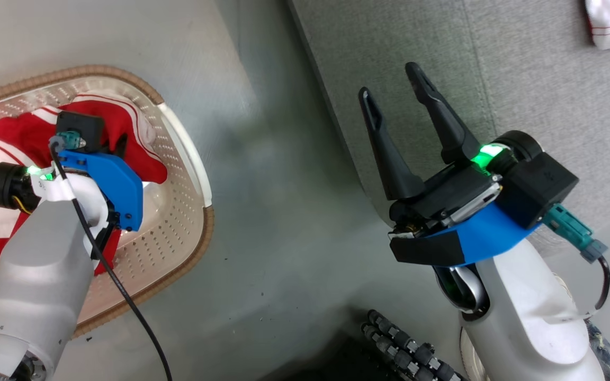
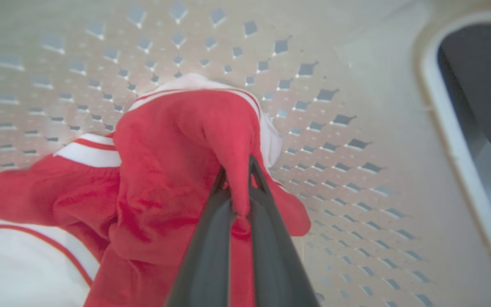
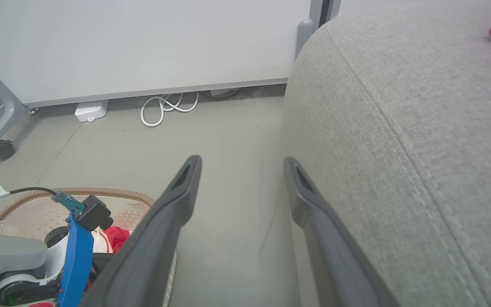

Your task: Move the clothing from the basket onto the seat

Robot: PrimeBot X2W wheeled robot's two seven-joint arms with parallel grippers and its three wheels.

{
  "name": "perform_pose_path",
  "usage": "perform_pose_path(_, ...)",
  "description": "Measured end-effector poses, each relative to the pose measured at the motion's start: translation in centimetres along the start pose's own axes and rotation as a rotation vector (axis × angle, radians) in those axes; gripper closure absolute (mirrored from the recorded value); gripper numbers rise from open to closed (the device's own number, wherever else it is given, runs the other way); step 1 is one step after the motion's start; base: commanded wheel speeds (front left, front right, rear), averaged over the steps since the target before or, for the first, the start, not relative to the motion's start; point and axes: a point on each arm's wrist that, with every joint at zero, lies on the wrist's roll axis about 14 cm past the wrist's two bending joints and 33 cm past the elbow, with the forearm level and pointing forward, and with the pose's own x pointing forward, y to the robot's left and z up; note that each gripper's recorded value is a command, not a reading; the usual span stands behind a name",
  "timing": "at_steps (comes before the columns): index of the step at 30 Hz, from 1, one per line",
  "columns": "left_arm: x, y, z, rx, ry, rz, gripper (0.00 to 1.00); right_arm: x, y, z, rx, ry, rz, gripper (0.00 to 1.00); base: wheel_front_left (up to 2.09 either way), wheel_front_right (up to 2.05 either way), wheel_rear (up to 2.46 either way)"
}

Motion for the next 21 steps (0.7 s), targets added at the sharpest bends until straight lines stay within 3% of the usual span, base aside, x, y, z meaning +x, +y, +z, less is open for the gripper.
perform_pose_path(5,-0.8,-0.4,1.1,-0.012,-0.037,0.012,1.0,0.1,0.1,1.7,-0.012,-0.032,0.011,0.0,0.0,0.0,0.0)
perform_pose_path(9,-2.2,-2.9,2.1,-0.02,-0.071,-0.012,1.0,-0.6,-0.3,3.2,-0.05,-0.055,-0.001,0.0,0.0,0.0,0.0)
perform_pose_path(21,-11.8,-6.8,6.9,0.028,-0.251,0.037,1.0,-4.1,1.9,8.6,-0.067,-0.136,0.054,0.0,0.0,0.0,0.0)
